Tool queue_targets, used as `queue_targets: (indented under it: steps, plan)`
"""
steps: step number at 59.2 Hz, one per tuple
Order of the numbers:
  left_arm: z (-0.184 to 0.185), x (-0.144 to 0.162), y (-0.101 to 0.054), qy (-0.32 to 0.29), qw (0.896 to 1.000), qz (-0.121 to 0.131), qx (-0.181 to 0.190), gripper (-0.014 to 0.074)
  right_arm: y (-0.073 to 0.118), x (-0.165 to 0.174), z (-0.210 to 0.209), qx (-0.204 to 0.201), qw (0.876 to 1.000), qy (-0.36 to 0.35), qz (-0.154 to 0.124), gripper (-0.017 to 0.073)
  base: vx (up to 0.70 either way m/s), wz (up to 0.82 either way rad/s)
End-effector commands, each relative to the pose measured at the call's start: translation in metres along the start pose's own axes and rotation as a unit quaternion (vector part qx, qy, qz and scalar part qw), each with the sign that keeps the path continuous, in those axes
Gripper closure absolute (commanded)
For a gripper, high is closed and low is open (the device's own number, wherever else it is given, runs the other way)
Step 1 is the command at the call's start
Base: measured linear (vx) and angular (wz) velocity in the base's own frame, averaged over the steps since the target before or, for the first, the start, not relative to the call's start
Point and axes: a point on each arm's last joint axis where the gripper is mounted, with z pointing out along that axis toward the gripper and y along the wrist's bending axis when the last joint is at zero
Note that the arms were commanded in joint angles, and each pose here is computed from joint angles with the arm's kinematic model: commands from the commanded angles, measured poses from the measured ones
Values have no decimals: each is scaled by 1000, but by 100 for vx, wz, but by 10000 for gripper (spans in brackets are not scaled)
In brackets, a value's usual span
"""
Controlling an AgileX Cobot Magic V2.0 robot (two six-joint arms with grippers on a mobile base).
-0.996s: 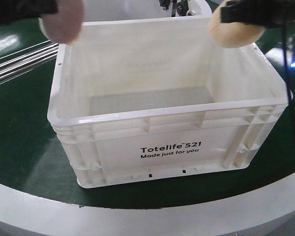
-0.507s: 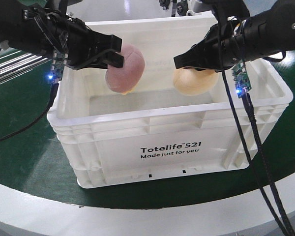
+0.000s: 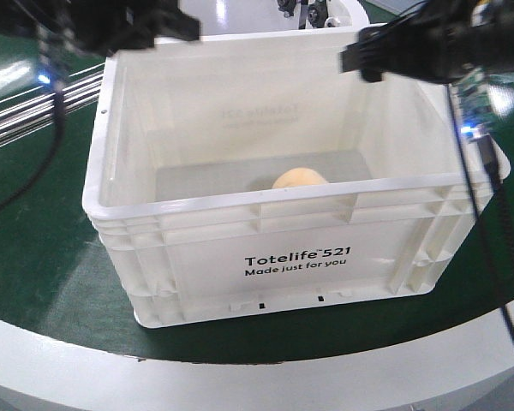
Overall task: Place moving items into box and shelve
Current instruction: 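Lift both balls over the crate and release them inside, then move both grippers to the crate's side rims and grip them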
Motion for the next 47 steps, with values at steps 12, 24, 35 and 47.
queue_targets:
  steps: [12,24,35,47]
  plan:
    - [-46,-12,8,-64,990,-26,-122,92,-60,-1,-20,110,993,27,31,-17,0,0]
    - [-18,26,28,9,986,-82,-142,92,-64,11,17,85,992,91,19,-17,0,0]
    - [-8,40,29,35,987,-104,-121,92,-67,20,45,83,988,126,17,-14,0,0]
    - [-4,46,32,64,984,-104,-129,92,-68,22,53,81,988,133,14,11,0,0]
